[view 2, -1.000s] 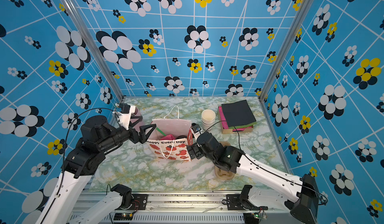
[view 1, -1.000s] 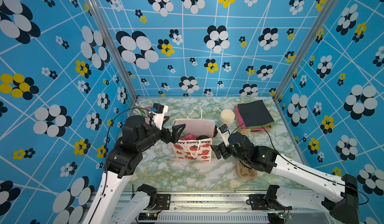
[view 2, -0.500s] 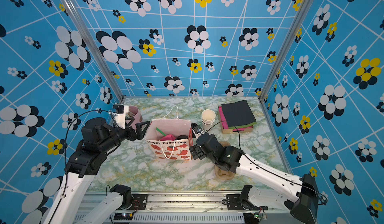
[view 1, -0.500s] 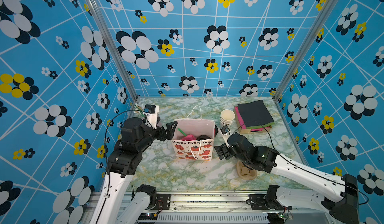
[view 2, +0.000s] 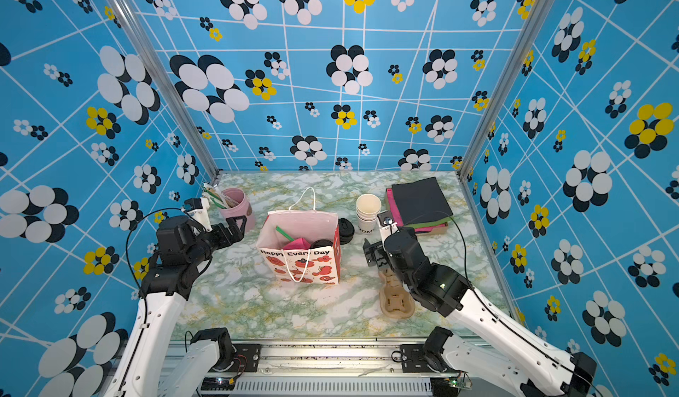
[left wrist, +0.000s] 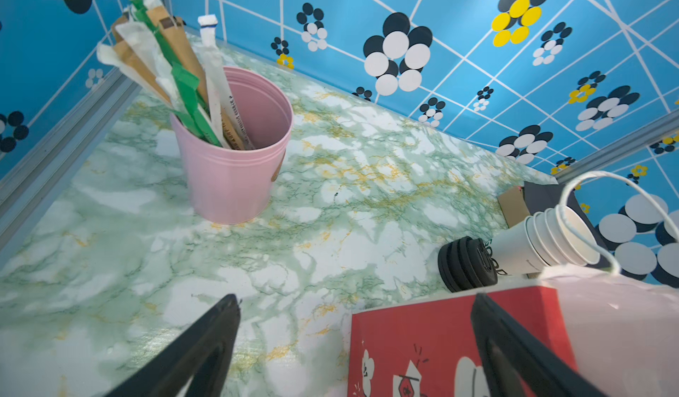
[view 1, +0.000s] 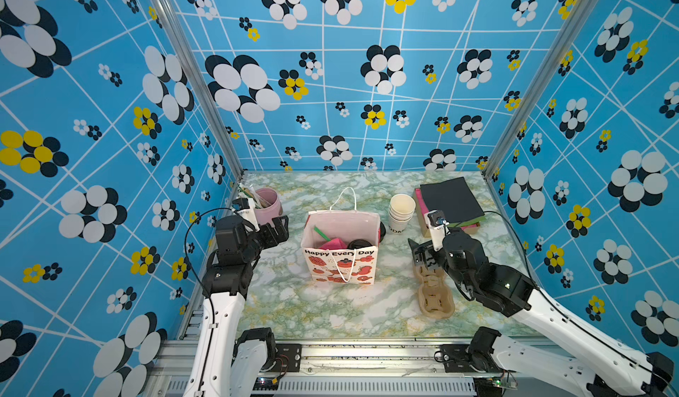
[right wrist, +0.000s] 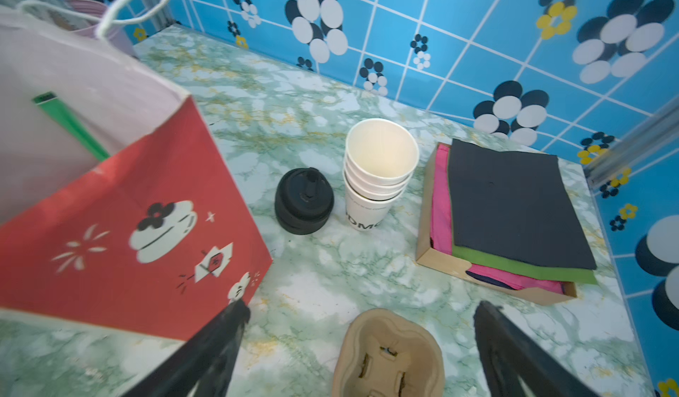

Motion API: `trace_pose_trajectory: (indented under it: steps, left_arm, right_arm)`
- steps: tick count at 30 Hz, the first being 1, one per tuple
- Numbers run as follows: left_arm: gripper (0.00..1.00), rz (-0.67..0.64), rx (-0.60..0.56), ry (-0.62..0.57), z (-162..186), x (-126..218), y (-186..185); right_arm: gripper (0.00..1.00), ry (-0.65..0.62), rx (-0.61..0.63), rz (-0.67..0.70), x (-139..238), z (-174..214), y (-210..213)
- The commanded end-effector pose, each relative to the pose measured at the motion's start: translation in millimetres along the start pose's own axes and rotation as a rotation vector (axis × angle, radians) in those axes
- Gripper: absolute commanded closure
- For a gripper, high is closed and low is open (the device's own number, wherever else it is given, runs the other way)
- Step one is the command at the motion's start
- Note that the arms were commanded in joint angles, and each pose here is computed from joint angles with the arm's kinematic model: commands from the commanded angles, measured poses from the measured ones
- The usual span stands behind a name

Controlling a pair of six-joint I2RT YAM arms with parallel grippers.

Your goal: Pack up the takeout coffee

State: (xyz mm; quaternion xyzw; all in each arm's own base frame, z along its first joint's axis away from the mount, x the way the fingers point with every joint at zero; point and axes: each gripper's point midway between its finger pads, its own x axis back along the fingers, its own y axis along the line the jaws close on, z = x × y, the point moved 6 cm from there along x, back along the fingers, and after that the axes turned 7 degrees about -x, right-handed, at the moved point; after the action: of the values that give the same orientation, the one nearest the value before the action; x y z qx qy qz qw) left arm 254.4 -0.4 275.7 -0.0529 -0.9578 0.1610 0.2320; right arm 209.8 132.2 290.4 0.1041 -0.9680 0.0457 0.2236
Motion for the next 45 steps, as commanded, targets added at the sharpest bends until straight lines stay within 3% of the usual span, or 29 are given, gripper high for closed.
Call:
trace_pose_trajectory:
  steps: [1,9,16,21,25,32,45]
  left_arm:
    - [0.01,-0.055,0.05,-0.059,-1.9,-10.2,14.3]
    - [0.01,-0.21,0.104,-0.108,16.6,-34.6,47.5]
    - [0.01,-0.352,0.109,-0.153,35.4,-50.8,75.1]
    - [0.01,-0.39,0.08,-0.204,49.3,-59.3,86.3]
    - [0.01,-0.423,0.042,-0.213,56.8,-65.8,91.5]
    - [0.01,-0.439,-0.076,-0.215,66.4,-83.0,89.6]
    - [0.01,-0.331,-0.235,-0.25,78.2,-103.2,79.3]
  right_arm:
    - [0.01,0.027,-0.037,0.105,-12.9,7.8,-22.9]
    - [0.01,0.129,-0.245,0.353,-48.3,42.4,-91.4]
    - [0.01,0.139,-0.405,0.54,-79.5,83.8,-143.8]
    - [0.01,0.145,-0.413,0.637,-96.8,102.3,-169.6]
    - [0.01,0.134,-0.344,0.671,-111.6,107.4,-176.8]
    - [0.01,0.068,-0.283,0.633,-137.8,113.4,-176.9]
    - [0.01,-0.001,-0.211,0.407,-165.3,101.4,-158.3]
